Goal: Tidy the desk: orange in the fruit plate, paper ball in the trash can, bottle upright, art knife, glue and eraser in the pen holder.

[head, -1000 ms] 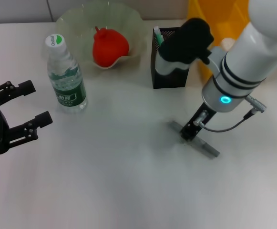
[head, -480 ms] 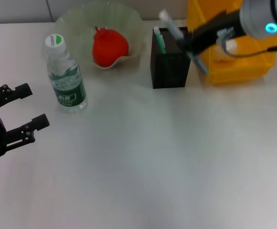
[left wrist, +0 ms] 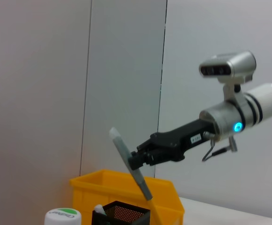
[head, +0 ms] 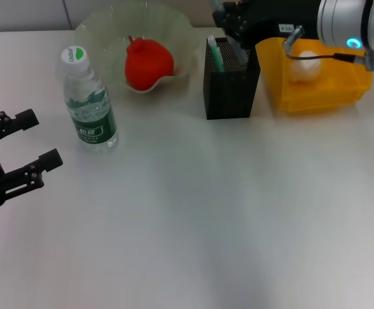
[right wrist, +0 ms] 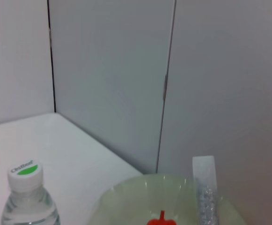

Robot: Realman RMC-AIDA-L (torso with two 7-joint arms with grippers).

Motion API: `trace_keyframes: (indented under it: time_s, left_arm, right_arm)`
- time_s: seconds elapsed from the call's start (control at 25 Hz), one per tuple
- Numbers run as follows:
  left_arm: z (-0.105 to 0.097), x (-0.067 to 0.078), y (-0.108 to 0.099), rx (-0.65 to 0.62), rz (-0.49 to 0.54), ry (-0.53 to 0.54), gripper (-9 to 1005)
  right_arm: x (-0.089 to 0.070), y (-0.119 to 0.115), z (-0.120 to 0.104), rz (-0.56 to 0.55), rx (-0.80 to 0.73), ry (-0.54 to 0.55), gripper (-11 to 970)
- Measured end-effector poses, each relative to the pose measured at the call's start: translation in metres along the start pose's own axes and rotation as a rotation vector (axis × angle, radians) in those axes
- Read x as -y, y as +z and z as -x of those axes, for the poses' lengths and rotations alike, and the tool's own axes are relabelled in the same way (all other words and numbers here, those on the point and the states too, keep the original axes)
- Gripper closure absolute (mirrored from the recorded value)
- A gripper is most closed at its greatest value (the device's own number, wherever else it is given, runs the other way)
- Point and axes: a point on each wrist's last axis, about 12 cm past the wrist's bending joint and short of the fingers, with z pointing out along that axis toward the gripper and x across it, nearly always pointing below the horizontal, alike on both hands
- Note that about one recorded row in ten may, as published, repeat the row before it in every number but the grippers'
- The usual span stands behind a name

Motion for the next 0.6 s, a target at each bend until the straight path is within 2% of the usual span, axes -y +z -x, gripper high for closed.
trace_keyframes:
  time_s: [0.12, 0.32, 0.6]
  left_arm:
    - [0.0, 0.0, 0.0, 0.002, 0.003, -0.004, 191]
    - [0.001, -0.001, 0.002, 0.004, 0.0, -0.012, 191]
    - [0.002, -0.002, 0.005, 0.007, -0.005, -0.02, 191]
  right_arm:
    - [0.007, 0.007, -0.02, -0.018, 0.057, -0.009, 826]
    - [0.014, 0.011, -0.038, -0.038, 0.126, -0.033, 826]
    - [0.019, 0.017, -0.053, -0.045, 0.113, -0.021, 826]
